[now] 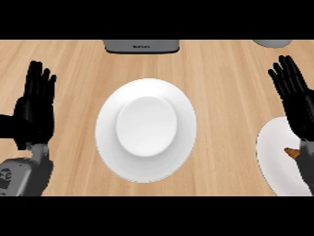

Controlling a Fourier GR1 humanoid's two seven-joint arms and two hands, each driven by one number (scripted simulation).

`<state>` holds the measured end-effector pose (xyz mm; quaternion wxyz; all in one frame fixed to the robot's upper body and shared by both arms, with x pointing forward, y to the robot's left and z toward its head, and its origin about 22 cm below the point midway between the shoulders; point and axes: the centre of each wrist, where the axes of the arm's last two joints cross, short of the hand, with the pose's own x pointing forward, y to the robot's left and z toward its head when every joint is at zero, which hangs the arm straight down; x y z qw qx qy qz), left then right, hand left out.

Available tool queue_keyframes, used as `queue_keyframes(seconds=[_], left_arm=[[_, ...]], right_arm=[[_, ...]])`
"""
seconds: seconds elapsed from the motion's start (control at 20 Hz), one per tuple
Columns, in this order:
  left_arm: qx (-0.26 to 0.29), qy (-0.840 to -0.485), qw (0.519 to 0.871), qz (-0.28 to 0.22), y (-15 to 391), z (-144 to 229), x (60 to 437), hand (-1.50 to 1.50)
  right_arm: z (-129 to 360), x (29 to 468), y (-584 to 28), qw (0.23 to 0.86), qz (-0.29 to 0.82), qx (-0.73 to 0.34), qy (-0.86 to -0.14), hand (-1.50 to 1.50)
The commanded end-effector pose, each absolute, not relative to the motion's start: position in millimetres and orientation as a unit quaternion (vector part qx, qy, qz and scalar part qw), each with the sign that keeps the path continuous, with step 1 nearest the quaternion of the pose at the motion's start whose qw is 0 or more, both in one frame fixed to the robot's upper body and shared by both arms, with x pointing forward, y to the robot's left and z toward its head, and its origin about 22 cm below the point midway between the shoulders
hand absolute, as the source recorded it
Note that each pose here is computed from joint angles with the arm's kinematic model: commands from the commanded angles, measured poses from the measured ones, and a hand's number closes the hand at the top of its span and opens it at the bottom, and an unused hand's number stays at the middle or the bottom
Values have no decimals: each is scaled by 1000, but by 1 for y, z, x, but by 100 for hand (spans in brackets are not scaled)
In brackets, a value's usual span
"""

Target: Pick the croissant from the plate and place it in the plate

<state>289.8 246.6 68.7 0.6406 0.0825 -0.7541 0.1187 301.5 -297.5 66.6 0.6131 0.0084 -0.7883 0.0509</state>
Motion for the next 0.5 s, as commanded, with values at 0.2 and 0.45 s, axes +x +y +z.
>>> queue_keyframes(seconds=[0.2,0.45], left_arm=[[219,-697,679,-72,322,28,242,0],[224,-666,703,-112,334,0,209,0]], right_arm=[[81,274,-328,601,-8,180,-778,-150],[70,218,-384,541,-26,-56,-839,-150]])
